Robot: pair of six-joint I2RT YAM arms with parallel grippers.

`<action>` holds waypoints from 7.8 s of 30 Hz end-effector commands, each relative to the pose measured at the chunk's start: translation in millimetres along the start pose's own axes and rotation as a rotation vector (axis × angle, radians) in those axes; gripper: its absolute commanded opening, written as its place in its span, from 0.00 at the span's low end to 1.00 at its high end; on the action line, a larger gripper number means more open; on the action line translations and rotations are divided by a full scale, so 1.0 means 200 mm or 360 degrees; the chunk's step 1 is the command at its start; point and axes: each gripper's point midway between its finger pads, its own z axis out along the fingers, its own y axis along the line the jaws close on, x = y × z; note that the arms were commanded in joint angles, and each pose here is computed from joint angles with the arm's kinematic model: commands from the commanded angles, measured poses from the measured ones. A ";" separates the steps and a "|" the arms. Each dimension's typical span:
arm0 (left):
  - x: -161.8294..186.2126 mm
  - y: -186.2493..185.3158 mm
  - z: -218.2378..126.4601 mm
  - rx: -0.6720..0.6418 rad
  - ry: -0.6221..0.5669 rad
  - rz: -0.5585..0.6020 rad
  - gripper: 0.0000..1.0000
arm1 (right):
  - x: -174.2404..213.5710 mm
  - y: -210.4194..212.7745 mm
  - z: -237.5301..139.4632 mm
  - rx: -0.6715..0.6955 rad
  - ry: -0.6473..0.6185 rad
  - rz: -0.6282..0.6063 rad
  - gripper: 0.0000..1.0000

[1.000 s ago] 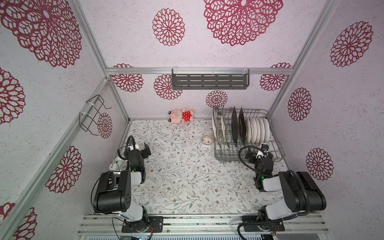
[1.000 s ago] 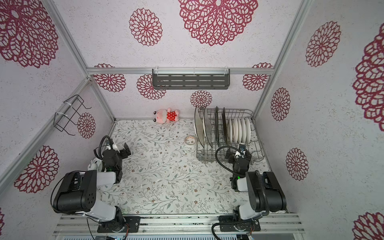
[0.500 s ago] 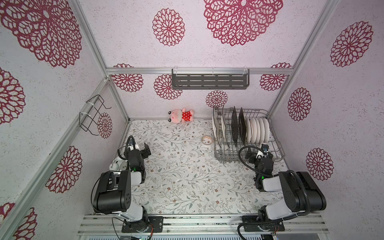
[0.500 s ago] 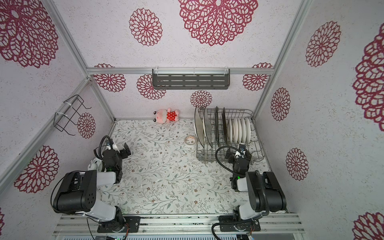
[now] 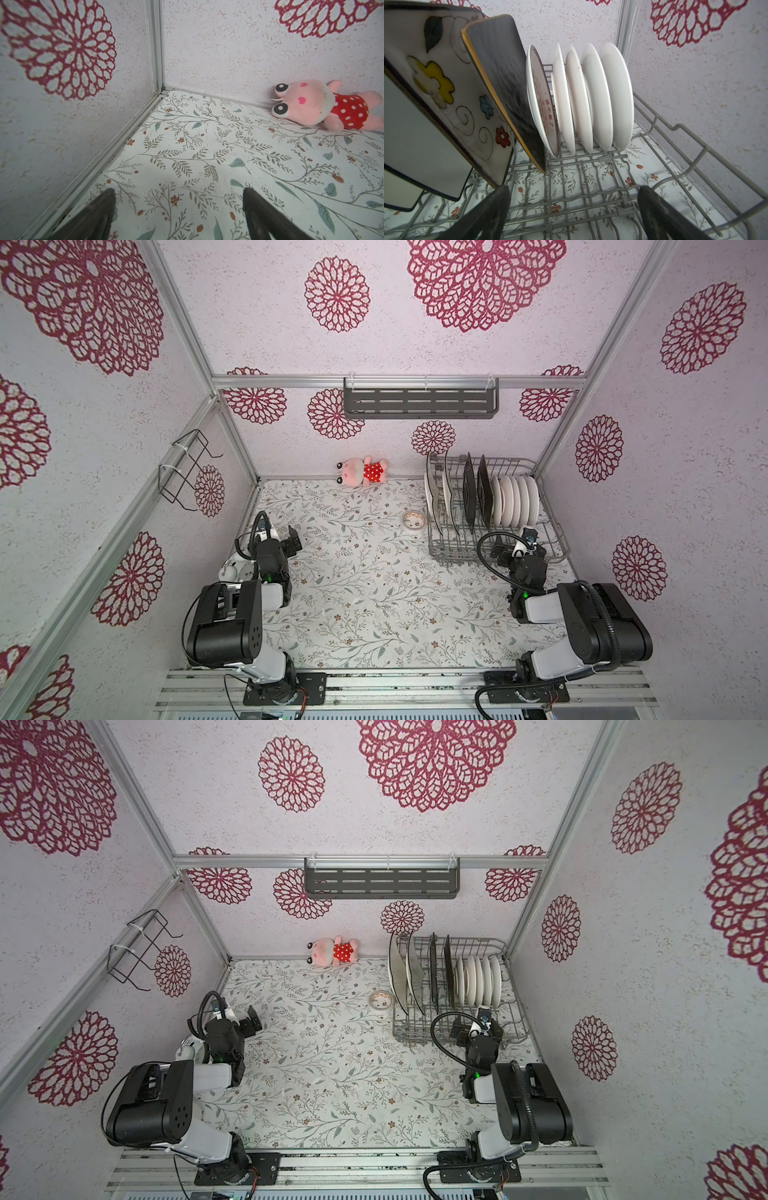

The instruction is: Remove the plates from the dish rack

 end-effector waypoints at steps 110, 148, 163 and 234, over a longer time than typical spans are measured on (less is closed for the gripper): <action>-0.44 -0.08 -1.44 0.0742 -0.0230 0.0456 0.97 | -0.20 1.22 -0.01 -0.0914 -0.0170 -0.0157 0.95; -0.41 -0.08 -1.37 0.0674 -0.0169 0.0480 0.97 | -0.21 1.25 0.21 -0.0690 -0.0451 -0.0198 0.68; -0.41 -0.09 -1.38 0.0704 -0.0181 0.0481 0.97 | -0.21 1.28 0.26 -0.0676 -0.0521 -0.0216 0.51; -0.34 -0.20 -1.44 0.0953 -0.0220 0.0598 0.97 | -0.44 1.25 0.16 -0.0681 -0.0480 -0.0284 0.16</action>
